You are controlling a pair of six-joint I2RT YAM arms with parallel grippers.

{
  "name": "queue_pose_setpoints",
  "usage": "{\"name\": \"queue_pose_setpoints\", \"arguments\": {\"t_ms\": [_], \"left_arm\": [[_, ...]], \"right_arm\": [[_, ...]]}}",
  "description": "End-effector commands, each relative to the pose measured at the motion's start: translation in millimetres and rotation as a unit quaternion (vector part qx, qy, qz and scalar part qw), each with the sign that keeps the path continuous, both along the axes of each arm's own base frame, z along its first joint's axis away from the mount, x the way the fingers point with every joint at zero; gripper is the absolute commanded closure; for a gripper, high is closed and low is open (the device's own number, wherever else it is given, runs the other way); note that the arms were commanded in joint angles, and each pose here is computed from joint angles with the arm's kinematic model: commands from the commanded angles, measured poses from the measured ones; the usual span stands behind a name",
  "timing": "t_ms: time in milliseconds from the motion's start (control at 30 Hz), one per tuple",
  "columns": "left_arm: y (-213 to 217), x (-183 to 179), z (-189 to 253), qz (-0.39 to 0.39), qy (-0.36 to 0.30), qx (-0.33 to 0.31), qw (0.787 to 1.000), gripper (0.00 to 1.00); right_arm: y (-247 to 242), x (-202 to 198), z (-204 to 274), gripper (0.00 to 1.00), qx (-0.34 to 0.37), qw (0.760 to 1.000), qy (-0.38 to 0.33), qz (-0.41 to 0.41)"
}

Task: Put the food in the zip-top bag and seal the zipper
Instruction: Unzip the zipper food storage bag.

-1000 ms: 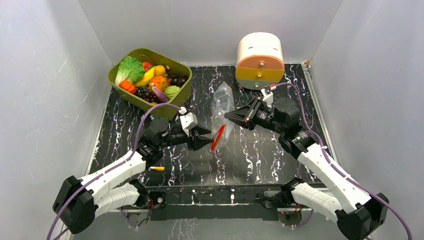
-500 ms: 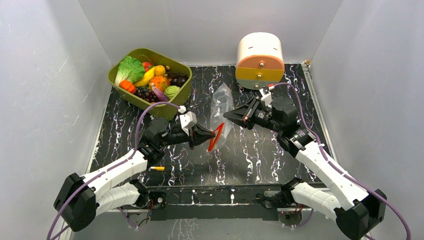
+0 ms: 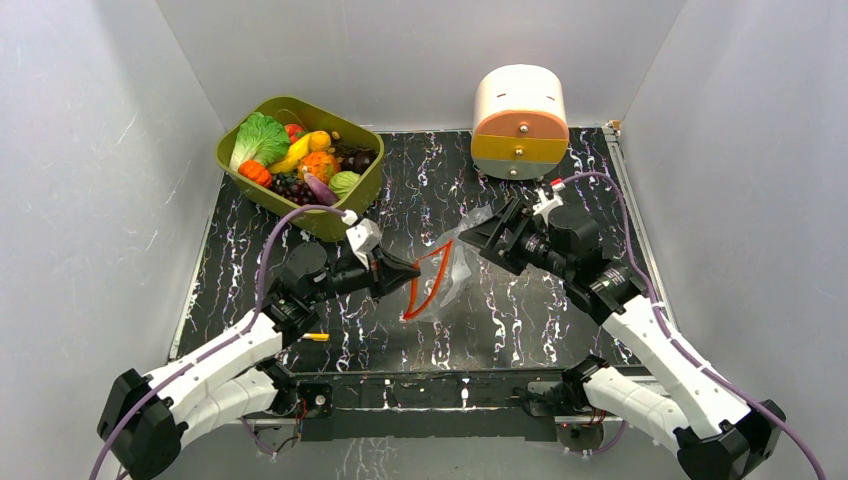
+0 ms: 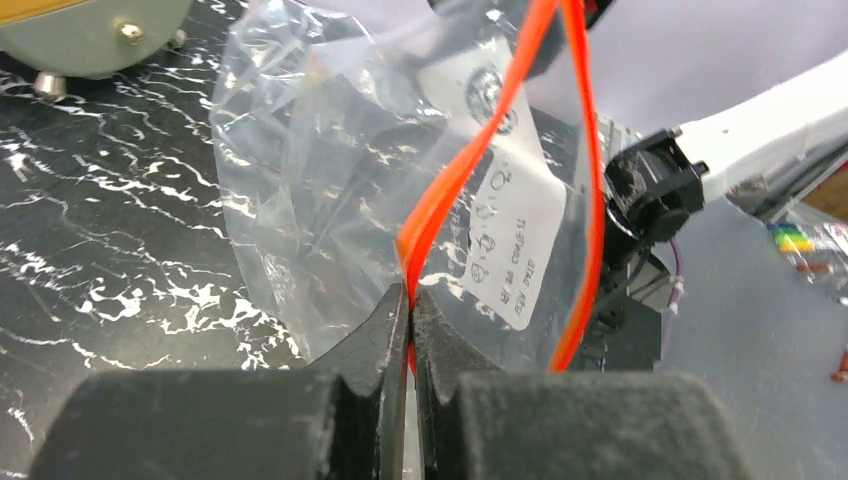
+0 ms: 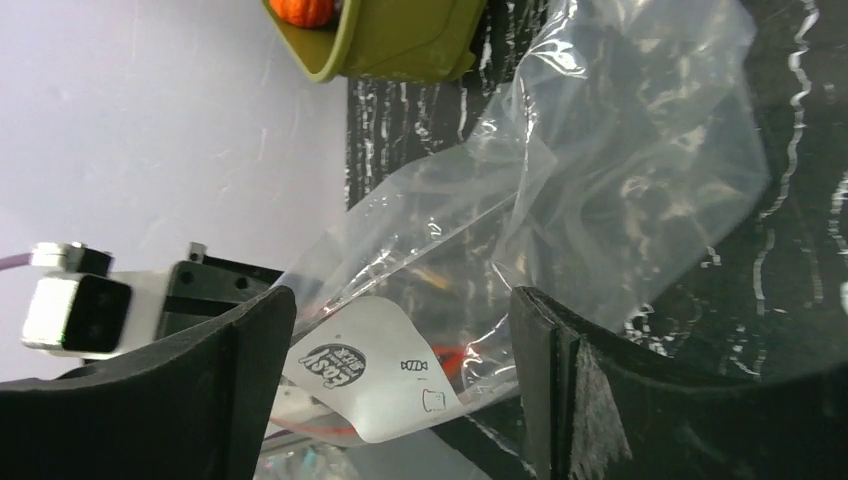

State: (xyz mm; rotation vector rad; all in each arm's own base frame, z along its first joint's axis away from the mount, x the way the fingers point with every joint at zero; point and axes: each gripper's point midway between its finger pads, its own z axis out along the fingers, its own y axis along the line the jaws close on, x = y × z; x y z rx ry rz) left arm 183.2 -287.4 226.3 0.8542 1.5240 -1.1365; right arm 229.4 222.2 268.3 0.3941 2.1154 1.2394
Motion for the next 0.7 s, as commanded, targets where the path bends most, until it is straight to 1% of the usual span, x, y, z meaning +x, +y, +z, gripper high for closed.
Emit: {"name": "queue_pose_setpoints", "arguments": {"t_ms": [0,67,167,233,267,367,467,600,667], "left_arm": [[13.8,11.7,11.0,0.078,0.049,-0.017,0.996,1.00],[16.8,14.9,9.4,0.098,0.077,-0.012,0.992,1.00],[17.8,19.9,13.6,0.128,0.139,-0.014,0.982,1.00],[19.5,29.5,21.3,0.165,0.184,-0.026,0.969,1.00],[19.1,42.0,31.6,0.201,0.221,-0.049,0.953,1.00],[18.6,50.9,35.1,0.219,0.224,-0.048,0.949,1.00],[16.6,58.8,41.3,0.231,0.231,-0.049,0.944,1.00],[5.1,58.1,50.2,0.205,0.233,-0.055,0.949,1.00],[2.7,59.1,51.6,0.203,0.240,-0.059,0.948,1.00]], "right_arm": [[-20.1,2.0,0.3,0.21,-0.069,0.997,-0.038,-0.020],[-25.0,2.5,-2.7,0.19,-0.094,0.995,-0.035,-0.022],[-26.2,6.7,10.5,0.19,-0.100,0.993,-0.053,-0.029],[-24.3,8.5,27.1,0.18,-0.103,0.991,-0.076,-0.033],[-19.1,11.5,47.1,0.19,-0.112,0.986,-0.124,-0.027],[-15.6,16.4,54.9,0.20,-0.123,0.982,-0.143,-0.022],[-5.6,17.8,57.4,0.22,-0.120,0.982,-0.147,-0.012],[12.2,15.4,55.9,0.22,-0.125,0.981,-0.147,0.003],[23.1,13.1,57.6,0.22,-0.130,0.980,-0.151,0.010]]}}
